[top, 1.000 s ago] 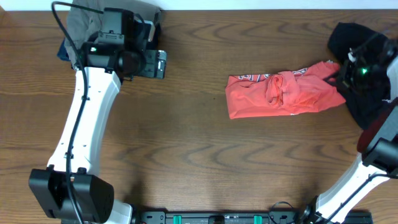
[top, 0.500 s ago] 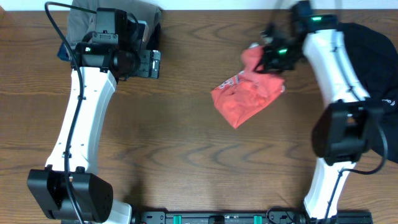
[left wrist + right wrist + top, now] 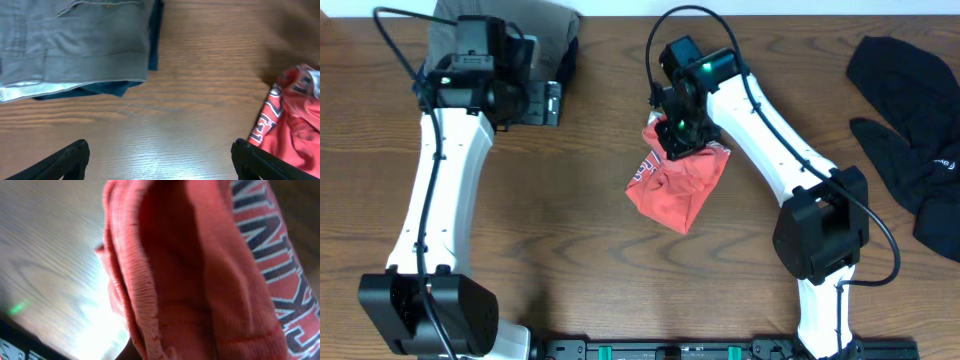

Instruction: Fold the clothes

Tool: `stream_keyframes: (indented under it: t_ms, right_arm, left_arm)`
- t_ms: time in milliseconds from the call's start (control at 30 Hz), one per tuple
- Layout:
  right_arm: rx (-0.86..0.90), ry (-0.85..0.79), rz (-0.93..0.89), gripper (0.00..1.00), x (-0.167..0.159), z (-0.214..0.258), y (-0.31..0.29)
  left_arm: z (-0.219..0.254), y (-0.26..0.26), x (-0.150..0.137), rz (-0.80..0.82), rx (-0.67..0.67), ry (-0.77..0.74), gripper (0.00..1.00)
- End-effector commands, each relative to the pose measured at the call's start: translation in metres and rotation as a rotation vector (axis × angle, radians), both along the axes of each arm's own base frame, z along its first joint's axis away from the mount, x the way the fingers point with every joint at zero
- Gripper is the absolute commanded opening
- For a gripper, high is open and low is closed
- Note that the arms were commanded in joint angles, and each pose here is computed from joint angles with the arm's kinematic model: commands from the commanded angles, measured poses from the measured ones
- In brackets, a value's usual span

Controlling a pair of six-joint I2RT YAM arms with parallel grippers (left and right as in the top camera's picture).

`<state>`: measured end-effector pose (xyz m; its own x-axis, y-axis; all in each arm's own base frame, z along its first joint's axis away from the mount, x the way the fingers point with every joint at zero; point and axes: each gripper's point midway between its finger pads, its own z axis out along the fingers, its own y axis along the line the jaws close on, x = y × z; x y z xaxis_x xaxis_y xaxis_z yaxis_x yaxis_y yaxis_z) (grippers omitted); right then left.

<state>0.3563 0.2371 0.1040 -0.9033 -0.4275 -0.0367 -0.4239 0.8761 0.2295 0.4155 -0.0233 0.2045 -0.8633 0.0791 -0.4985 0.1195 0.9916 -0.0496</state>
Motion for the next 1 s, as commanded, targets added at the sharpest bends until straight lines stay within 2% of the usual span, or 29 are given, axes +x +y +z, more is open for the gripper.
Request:
stream_keyframes:
  t_ms: [0,167,333,433,500,767,967]
  right_arm:
    - [-0.056,0.042,-0.032,0.01,-0.009,-0.007,-0.014]
    - [0.005,0.161,0.086,0.03,-0.045,-0.014,0.0]
    - [0.086,0.274,0.19,0.32,-0.087,-0.029,0.025]
    - [0.118,0.265,0.267,0.5,-0.1,-0.036,0.042]
    - [0.127,0.242,0.297,0.57,-0.102,-0.037,0.053]
    - [0.214,0.177,0.287,0.58,-0.086,-0.024,0.074]
    - [0.306,0.101,0.229,0.57,-0.055,0.007,0.062]
  left_arm:
    - [0.006,0.011,-0.003,0.024,0.016,-0.014,0.92]
    - [0.007,0.016,-0.002,0.036,0.016,-0.02,0.92]
    - [0.009,0.019,0.002,0.042,0.016,-0.036,0.92]
    - [0.01,0.02,0.004,0.044,0.017,-0.047,0.92]
    - [0.01,0.02,0.005,0.044,0.016,-0.05,0.92]
    - [0.007,0.02,0.002,0.044,0.016,-0.037,0.92]
    - [0.0,0.019,-0.002,0.044,0.016,-0.014,0.92]
